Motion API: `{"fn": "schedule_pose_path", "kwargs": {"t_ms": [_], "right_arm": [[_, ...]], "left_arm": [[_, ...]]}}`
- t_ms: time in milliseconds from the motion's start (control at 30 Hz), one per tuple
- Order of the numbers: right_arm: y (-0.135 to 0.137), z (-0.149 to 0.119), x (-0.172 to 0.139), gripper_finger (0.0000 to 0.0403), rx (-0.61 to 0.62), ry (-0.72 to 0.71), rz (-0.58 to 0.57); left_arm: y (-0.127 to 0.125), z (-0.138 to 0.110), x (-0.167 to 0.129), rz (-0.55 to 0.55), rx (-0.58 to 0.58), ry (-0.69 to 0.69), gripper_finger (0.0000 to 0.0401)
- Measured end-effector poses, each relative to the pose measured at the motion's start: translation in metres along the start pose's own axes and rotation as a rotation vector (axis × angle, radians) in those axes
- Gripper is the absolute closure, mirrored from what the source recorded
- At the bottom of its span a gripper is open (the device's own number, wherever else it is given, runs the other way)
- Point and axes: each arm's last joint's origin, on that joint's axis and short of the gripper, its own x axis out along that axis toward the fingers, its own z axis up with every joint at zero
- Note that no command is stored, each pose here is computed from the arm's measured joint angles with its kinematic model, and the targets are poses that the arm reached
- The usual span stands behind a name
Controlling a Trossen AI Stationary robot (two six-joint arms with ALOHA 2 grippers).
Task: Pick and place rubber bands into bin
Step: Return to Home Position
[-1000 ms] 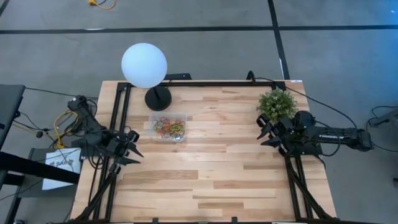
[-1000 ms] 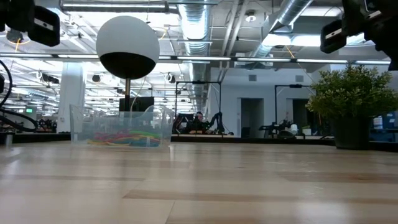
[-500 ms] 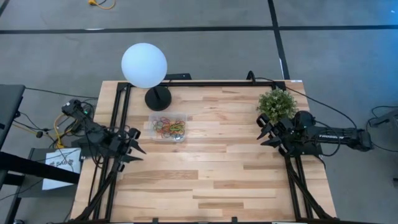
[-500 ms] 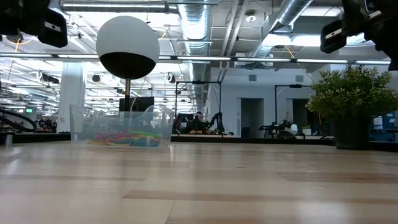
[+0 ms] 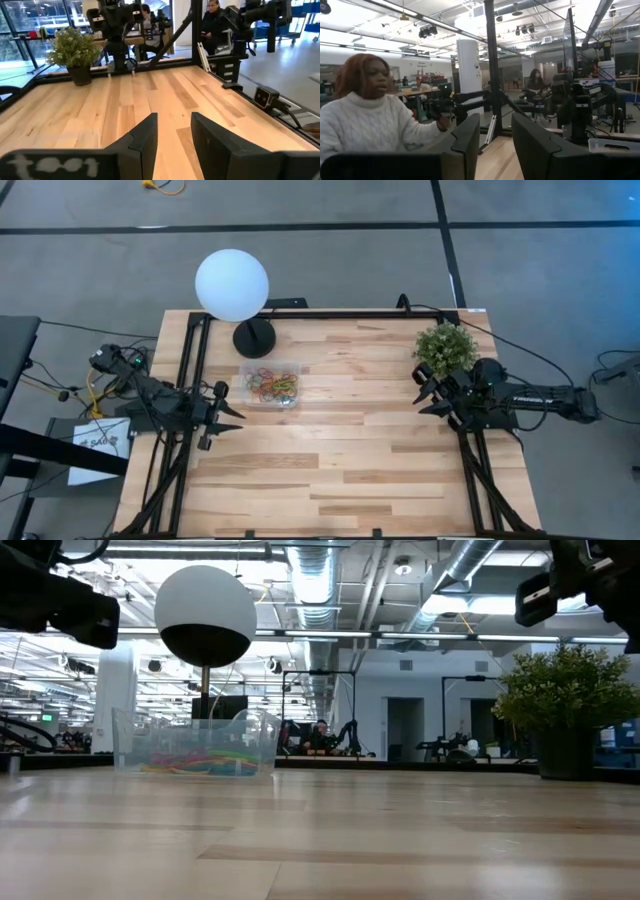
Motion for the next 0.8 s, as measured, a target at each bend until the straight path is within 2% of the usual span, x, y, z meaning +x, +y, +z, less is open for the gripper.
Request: {"fn": "schedule_pose_path", "kwargs": {"t_ms": [800], "right_arm": [[-0.003, -0.015, -0.001, 0.0296, 0.107, 0.129, -0.032]], "left_arm": [[0.000, -0.001, 0.001, 0.001, 0.020, 0.017, 0.0291]]}}
